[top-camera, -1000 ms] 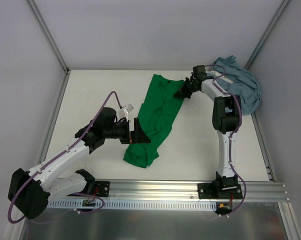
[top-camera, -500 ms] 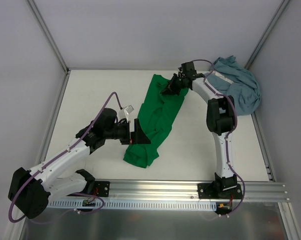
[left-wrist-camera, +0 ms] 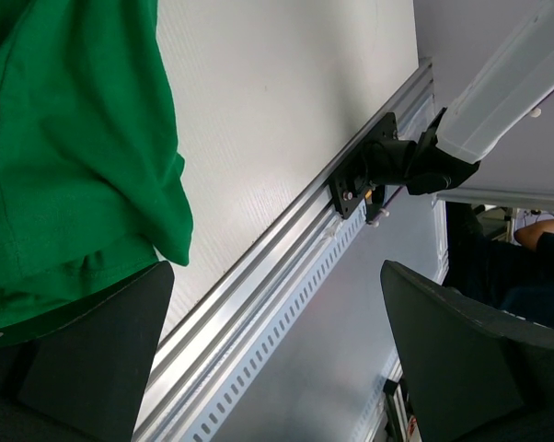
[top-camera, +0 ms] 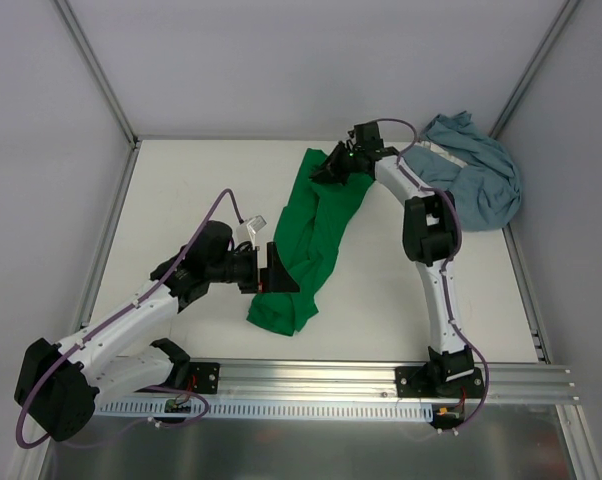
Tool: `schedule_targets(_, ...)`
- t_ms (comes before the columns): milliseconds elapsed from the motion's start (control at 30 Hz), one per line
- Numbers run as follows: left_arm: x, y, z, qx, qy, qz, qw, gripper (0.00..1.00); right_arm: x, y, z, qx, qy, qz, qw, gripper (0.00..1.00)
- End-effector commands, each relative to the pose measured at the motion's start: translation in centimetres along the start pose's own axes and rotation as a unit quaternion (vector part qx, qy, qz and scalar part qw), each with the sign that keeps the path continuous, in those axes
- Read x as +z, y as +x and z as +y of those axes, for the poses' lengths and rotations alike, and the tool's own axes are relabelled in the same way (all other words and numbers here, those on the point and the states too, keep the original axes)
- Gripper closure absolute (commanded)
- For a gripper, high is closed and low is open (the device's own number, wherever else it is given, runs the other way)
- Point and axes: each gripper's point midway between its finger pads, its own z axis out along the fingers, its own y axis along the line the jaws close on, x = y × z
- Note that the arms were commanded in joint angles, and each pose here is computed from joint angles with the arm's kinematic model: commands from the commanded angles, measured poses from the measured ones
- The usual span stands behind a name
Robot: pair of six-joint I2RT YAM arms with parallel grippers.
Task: Fold and stack the t-shirts
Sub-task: Rotate the tshirt 90 degrees
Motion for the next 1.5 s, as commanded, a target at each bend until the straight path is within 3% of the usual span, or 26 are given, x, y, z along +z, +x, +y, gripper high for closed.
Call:
schedule_targets(0,-0.3,0.1,-0.9,0.021,0.021,0.004,1.000,0.01,1.6,1.5,1.8,0.002,-0.029,0.025,0.999,0.88)
schedule_targets(33,-0.3,0.1,-1.0,0.022,0.022,0.004,1.000,0.01,1.8,1.8,1.6,0.006,-0.028,0.030,0.999,0.63)
schedule_targets(67,-0.3,0.1,-0.9,0.022,0.021,0.004,1.000,0.01,2.1,2.0,1.2,0.008,-0.025,0.034,0.999,0.02)
schedule_targets(300,-0.3,0.1,-0.6,0.021,0.017,0.003,1.000,0.01,1.0,3.1,0.5,-0.001,-0.014,0.033,0.999,0.01)
schedule_targets(500,-0.8,-0.3,-0.6,0.028,0.015,-0.027,0.999,0.01,-4.6,5.1,1.6,-0.062,0.023,0.012,0.998,0.00)
schedule_targets(667,-1.7,-0.8,-1.4,0.044,0.027,-0.056,0.997,0.01,-10.7,9.3,1.4,-0.102,0.055,0.005,0.993,0.00)
schedule_targets(833,-1.7,-0.2,-1.1,0.034,0.028,-0.052,0.998,0.01,-13.9,14.8,-1.0,-0.119,0.087,0.030,0.989,0.00)
schedule_targets(1167,-2.4,-0.5,-2.1,0.033,0.046,-0.072,0.996,0.01,-10.6,25.2,-4.3,-0.125,0.111,0.129,0.977,0.00)
schedule_targets(1467,-2.9,-0.2,-1.7,0.029,0.033,-0.077,0.996,0.01,-9.0,30.7,-5.4,-0.132,0.112,0.152,0.973,0.01)
